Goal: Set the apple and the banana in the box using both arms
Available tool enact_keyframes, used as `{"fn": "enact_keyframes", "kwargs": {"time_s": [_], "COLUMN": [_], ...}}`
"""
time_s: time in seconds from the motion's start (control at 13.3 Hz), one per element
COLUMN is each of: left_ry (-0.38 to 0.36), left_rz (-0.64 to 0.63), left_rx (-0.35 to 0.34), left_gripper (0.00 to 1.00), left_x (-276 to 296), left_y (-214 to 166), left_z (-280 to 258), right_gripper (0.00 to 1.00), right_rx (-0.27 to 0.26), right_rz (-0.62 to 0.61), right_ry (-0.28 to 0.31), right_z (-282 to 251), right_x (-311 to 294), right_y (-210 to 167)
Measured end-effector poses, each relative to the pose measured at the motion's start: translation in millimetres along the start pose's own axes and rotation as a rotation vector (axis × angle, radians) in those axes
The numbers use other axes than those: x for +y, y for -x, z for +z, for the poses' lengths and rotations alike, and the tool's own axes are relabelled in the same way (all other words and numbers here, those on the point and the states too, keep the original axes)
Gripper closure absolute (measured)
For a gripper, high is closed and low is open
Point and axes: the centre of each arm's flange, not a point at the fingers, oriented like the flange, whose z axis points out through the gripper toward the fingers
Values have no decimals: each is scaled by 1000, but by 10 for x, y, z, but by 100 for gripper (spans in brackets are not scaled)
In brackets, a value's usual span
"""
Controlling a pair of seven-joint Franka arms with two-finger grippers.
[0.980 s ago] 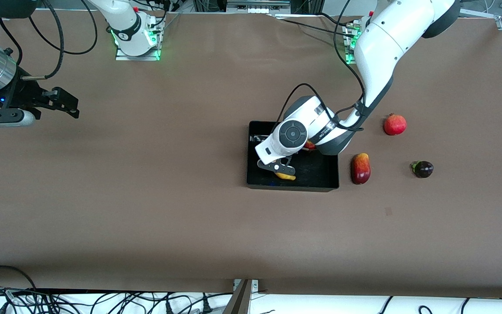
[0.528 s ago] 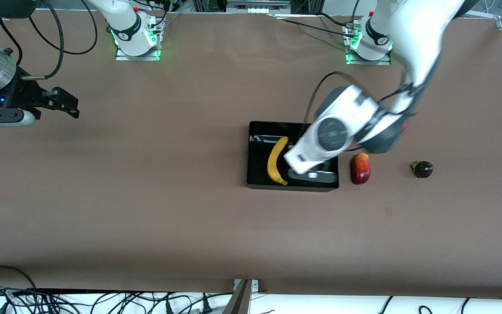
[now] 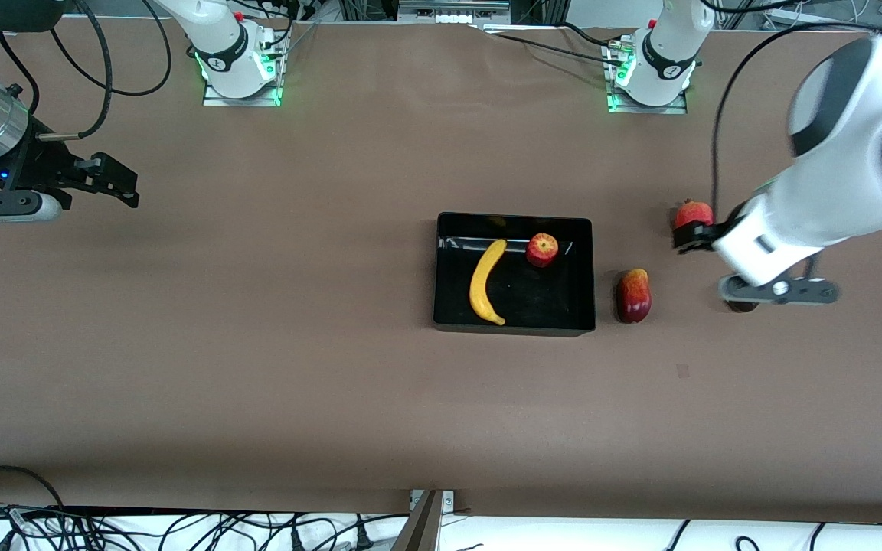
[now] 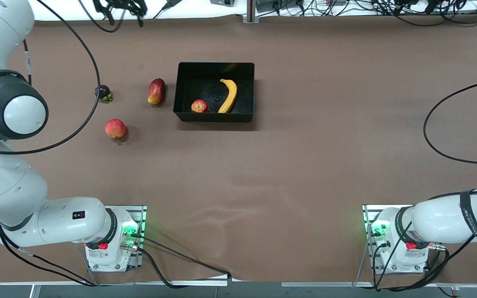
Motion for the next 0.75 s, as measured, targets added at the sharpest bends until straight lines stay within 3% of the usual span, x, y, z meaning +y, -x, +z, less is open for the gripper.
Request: {"fn": "enact_keyframes", "kwargs": {"time_s": [0.3, 0.53, 0.75], "left_ry": [107, 51, 32], "left_rz": [-140, -120, -104], "left_rx": [159, 163, 141], "left_gripper": [0, 0, 0], "left_x": [-853, -797, -718], "left_y": [455, 868, 920], "left_z": [-316, -325, -251], "right_gripper": [0, 0, 0], "right_rx": [4, 5, 5], "right_rz": [0, 0, 0], "right_ry": [0, 0, 0], "right_z": [-4, -5, -5], "right_x": [0, 0, 0], "right_y": [-4, -6, -6]}}
